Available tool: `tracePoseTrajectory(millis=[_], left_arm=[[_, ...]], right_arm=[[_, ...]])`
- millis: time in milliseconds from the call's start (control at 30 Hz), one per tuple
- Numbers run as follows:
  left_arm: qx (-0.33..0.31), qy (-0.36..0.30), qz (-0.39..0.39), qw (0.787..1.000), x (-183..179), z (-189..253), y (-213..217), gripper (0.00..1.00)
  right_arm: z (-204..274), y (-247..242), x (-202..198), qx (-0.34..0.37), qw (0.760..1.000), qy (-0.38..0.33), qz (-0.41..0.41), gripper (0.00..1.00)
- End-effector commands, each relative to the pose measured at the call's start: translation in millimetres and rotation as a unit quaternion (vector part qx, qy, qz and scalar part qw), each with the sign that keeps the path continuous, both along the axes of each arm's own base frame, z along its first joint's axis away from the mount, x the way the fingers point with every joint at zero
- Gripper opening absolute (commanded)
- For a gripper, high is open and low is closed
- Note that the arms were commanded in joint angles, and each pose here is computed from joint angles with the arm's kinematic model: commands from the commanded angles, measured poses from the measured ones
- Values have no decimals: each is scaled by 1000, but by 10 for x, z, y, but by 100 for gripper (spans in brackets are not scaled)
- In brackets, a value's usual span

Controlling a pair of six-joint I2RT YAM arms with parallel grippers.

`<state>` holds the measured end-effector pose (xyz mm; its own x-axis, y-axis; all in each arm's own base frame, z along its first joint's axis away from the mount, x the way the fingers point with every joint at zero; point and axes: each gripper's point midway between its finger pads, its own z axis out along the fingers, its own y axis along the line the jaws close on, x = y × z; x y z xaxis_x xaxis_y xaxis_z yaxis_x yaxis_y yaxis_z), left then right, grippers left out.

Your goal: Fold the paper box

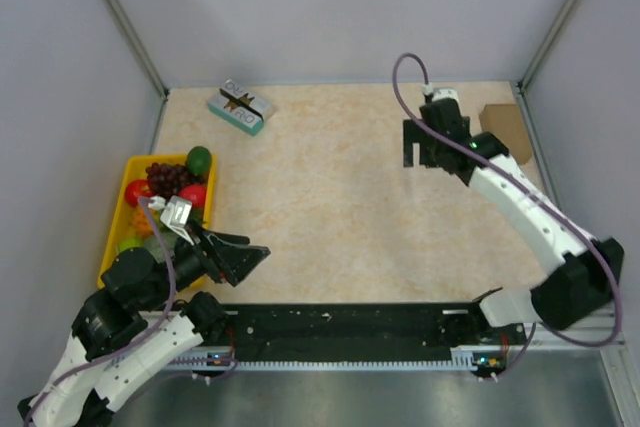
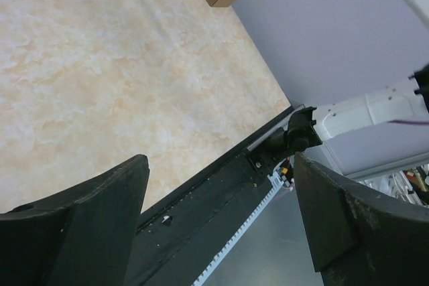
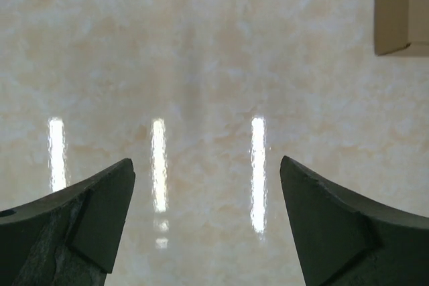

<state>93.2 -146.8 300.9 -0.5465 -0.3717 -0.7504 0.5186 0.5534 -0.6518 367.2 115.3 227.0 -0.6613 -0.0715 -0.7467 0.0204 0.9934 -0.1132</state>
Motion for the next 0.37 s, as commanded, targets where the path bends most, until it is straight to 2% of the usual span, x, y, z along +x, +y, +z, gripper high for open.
tracePoseTrajectory(millis=[0,67,100,200,333], left_arm=[[-1,6,14,1000,33,-64,27,93],[4,9,9,1000,34,-99,5,93],[5,10,10,1000,39,-108,4,93],[6,9,8,1000,49,-117,-12,93],[-3,-7,9,1000,55,-38,-7,93]], right_arm=[[281,82,-610,156,983,-84,56,89],[235,-17,-859,165,980,-92,60,90],[474,-105,-1050,183,972,-135,65,91],[700,-295,-1411,198,960,-187,69,99],[955,-473,-1761,227,938,-252,70,99]])
